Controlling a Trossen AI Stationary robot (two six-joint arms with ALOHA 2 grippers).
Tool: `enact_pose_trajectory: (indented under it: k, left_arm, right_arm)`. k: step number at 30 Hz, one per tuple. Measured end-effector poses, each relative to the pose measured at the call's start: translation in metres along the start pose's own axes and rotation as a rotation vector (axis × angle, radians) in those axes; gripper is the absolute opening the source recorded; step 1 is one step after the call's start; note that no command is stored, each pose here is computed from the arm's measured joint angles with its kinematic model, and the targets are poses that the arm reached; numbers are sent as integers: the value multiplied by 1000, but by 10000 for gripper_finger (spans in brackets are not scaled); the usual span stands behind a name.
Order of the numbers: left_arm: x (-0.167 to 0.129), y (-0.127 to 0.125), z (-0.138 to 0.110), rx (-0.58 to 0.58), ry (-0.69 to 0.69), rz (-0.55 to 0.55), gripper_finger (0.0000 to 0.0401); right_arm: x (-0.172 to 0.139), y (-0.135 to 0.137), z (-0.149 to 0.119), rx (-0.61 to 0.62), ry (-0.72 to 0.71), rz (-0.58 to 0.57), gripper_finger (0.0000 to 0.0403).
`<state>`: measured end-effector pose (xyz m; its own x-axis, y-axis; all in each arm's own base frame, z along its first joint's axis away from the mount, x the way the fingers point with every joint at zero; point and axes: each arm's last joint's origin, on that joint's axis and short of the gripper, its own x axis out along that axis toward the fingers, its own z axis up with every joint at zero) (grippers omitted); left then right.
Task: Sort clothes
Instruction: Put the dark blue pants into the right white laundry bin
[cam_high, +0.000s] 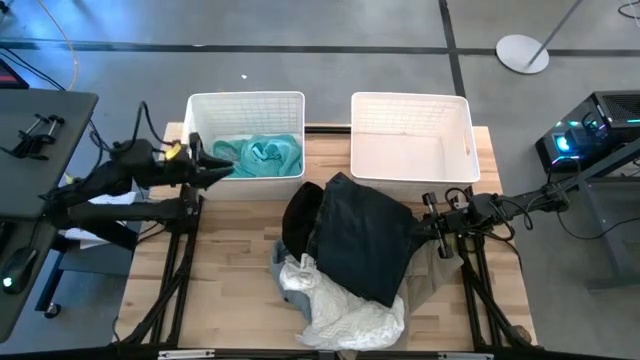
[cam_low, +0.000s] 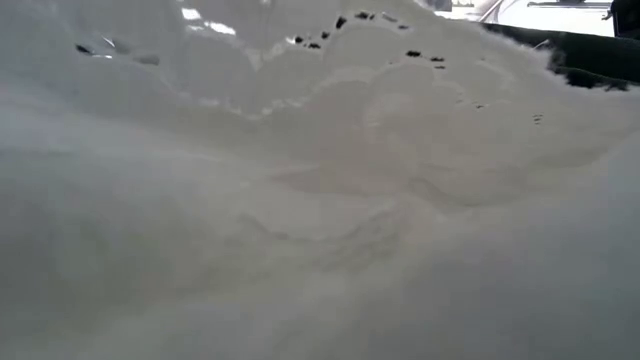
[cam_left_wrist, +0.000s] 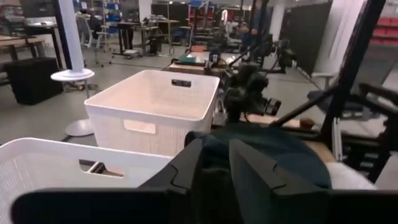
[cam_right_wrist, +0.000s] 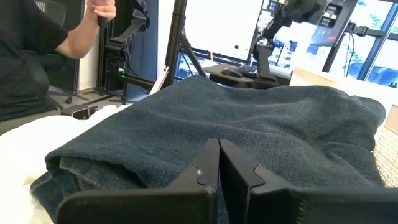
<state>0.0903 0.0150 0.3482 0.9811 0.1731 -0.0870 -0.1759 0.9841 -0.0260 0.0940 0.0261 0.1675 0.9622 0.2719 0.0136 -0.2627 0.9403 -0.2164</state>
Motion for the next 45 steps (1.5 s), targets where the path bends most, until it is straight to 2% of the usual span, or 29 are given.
enact_pose_trajectory:
  k: [5,11,13,21,33,45]
  left_arm:
    - [7,-4,-9,78,43,26,34]
    - [9,-12,-8,136,28,-38,8]
    - [10,-13,-8,149,31,-29,2]
    - [14,-20,-12,226,84,61,0]
    - [19,-39,-17,370,121,105,0]
    - [19,-52,-20,456,133,82,0]
  right_arm:
    - [0,0,0,0,0,0,0]
    - [0,0,0,0,0,0,0]
    - [0,0,0,0,0,0,0]
    - [0,0,0,0,0,0,0]
    - [0,0,0,0,0,0,0]
    - [0,0,0,-8,0,-1,0]
